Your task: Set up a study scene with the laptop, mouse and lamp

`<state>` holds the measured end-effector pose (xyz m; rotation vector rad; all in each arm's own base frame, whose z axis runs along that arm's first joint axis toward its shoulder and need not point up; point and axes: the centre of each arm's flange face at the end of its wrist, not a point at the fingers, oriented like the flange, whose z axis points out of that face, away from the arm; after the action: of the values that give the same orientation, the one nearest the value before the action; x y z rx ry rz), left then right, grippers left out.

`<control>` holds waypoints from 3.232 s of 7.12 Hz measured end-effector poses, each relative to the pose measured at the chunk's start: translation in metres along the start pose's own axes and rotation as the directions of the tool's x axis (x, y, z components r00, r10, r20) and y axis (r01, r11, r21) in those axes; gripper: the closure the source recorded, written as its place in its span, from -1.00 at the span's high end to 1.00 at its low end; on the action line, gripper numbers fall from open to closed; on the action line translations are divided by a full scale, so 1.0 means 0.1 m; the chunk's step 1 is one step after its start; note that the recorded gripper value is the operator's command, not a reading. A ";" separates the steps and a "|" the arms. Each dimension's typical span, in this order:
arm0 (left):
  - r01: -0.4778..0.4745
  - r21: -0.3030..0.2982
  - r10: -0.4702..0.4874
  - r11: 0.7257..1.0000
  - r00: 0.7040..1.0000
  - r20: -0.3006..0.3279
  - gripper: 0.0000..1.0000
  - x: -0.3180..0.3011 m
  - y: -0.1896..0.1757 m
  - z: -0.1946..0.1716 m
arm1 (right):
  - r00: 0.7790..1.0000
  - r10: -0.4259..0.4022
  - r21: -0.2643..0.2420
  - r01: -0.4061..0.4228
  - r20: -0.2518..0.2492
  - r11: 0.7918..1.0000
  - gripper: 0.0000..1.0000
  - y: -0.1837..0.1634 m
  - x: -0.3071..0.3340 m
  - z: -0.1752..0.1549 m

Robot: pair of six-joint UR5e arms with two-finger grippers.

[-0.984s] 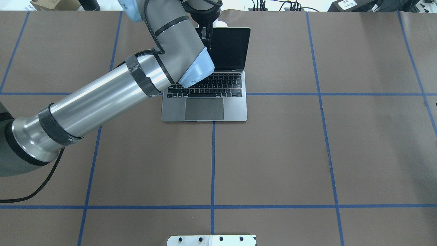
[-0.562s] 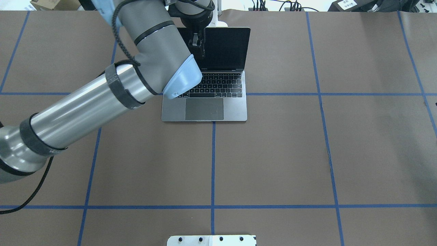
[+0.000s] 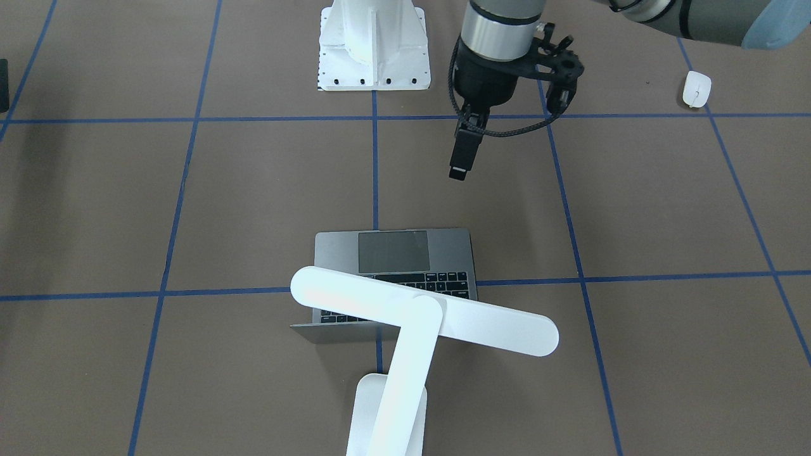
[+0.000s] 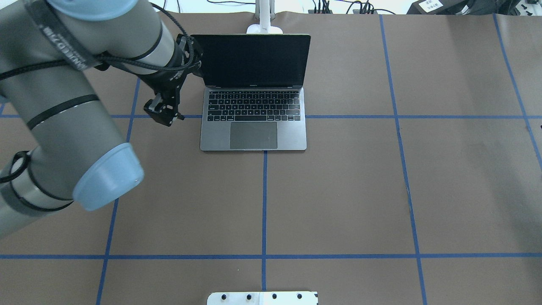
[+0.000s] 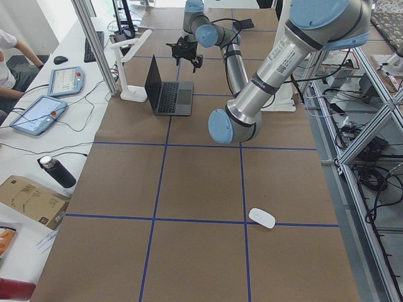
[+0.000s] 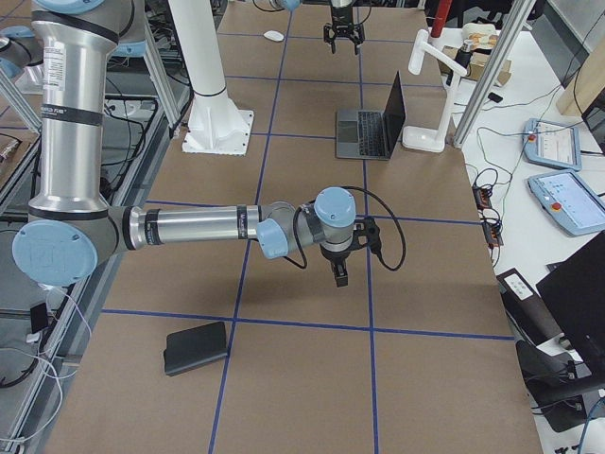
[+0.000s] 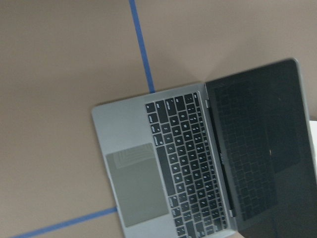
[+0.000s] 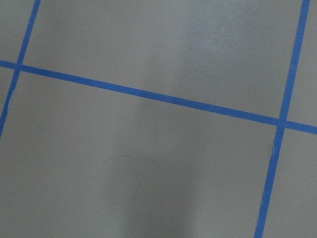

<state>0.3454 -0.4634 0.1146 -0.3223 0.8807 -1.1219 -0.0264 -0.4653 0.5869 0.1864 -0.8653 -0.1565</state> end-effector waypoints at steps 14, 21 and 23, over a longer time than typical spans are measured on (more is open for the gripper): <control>-0.927 -0.175 0.943 0.332 0.331 0.036 1.00 -1.27 -3.37 -0.24 | 0.918 -0.378 -0.187 0.396 0.121 0.899 0.93 1.63 0.59 0.48; -0.943 -0.128 0.951 0.307 0.307 0.018 1.00 -1.25 -3.26 -0.43 | 0.698 -0.566 -0.380 0.714 0.438 0.588 0.88 1.80 0.49 1.12; -0.947 -0.112 0.953 0.301 0.302 0.012 1.00 -1.25 -3.22 -0.51 | 0.658 -0.578 -0.399 0.753 0.483 0.523 0.87 1.79 0.55 1.18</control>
<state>0.0808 -0.4820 0.3415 0.1398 0.8329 0.1000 -0.0712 -0.3143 0.7431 -0.0894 -0.9641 -1.2228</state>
